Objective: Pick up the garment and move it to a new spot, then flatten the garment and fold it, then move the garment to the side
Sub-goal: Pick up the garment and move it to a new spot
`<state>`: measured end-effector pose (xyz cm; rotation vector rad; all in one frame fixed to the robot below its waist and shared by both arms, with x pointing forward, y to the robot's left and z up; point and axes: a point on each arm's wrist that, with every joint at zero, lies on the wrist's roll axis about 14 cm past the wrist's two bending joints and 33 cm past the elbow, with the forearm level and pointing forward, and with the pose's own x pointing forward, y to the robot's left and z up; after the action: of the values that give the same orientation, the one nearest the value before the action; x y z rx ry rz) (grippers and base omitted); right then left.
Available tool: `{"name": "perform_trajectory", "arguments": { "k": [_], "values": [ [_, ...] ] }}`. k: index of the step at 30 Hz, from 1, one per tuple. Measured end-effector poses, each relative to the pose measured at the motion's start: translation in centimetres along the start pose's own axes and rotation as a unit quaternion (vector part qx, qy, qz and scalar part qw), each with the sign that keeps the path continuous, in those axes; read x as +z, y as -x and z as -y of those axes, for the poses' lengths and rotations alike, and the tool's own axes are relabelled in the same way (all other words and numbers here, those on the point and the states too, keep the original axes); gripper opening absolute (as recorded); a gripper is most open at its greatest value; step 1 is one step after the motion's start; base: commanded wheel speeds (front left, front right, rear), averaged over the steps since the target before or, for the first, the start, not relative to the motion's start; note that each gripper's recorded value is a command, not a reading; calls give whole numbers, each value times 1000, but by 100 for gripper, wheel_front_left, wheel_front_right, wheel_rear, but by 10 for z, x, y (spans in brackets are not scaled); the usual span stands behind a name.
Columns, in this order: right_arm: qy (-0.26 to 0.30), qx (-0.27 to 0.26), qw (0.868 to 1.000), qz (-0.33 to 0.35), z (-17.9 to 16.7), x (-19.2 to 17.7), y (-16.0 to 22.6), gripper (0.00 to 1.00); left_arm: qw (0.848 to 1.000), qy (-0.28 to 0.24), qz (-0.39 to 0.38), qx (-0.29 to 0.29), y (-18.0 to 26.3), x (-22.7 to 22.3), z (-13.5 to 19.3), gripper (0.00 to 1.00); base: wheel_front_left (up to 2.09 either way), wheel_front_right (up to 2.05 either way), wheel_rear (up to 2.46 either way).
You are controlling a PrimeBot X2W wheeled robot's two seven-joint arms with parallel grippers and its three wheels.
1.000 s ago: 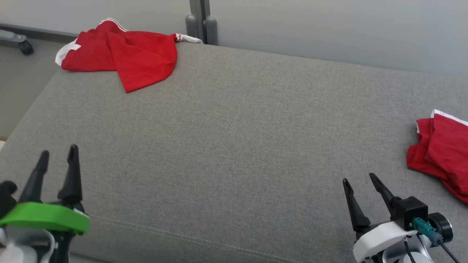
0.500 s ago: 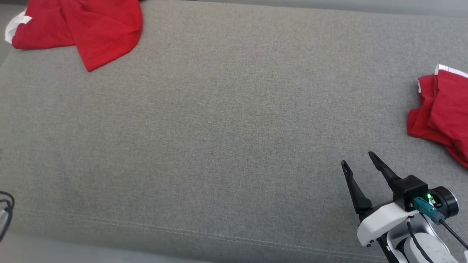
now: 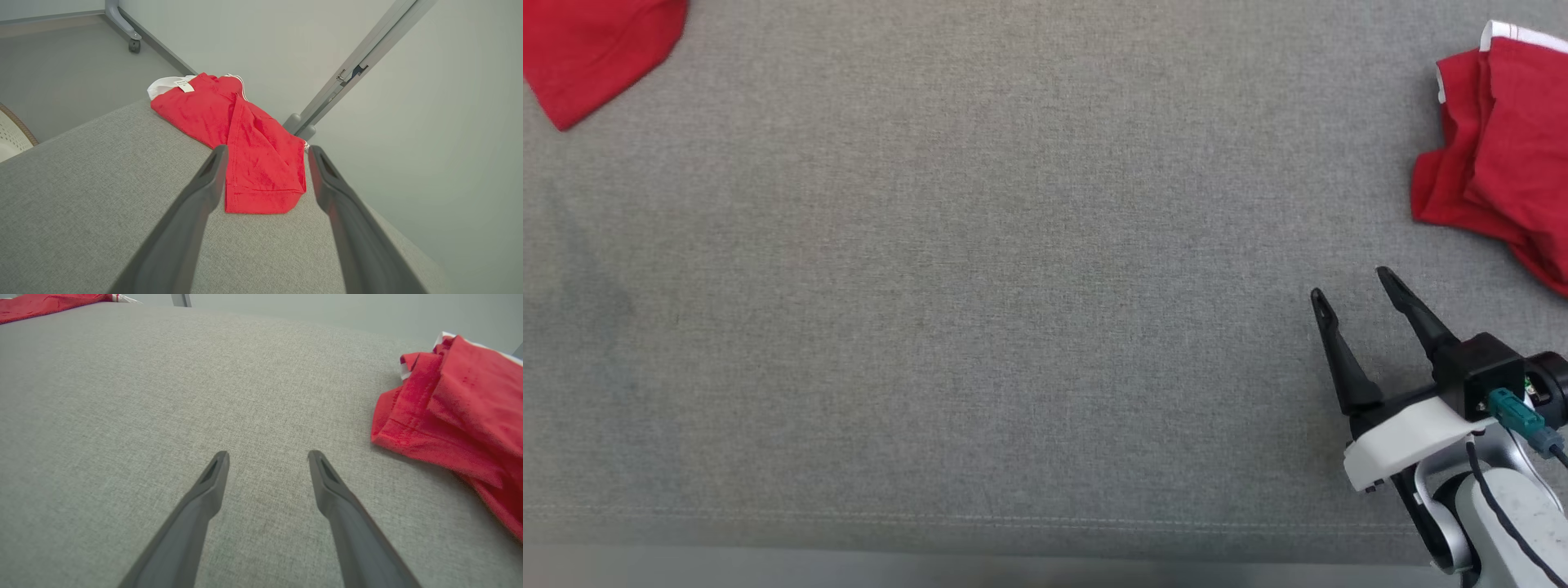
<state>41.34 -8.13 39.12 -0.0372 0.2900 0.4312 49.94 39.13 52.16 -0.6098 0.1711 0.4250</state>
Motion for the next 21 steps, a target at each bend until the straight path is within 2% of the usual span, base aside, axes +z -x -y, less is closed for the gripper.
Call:
{"name": "perform_trajectory", "arguments": {
  "k": [2, 6, 11, 16, 21],
  "values": [
    [-3, -12, 1000, -7, 11, -6, -4, 100, 1000, -21, -9, 14, -20, -9, -2, 100, 0, 0, 0],
    [-2, -25, 1000, -16, 26, -15, -10, 100, 998, -11, -46, 43, -45, -39, -14, 100, 0, 0, 0],
    [-2, -32, 999, -18, 36, -24, -22, 100, 996, -3, -78, 51, -73, -77, -10, 100, 0, 0, 0],
    [-4, -34, 999, -11, 41, -26, -29, 100, 989, -27, -120, 87, -84, -117, -29, 100, 0, 0, 0],
    [-6, -37, 999, -8, 43, -28, -29, 100, 982, -54, -145, 108, -90, -136, -39, 100, 0, 0, 0]
  ]
}}
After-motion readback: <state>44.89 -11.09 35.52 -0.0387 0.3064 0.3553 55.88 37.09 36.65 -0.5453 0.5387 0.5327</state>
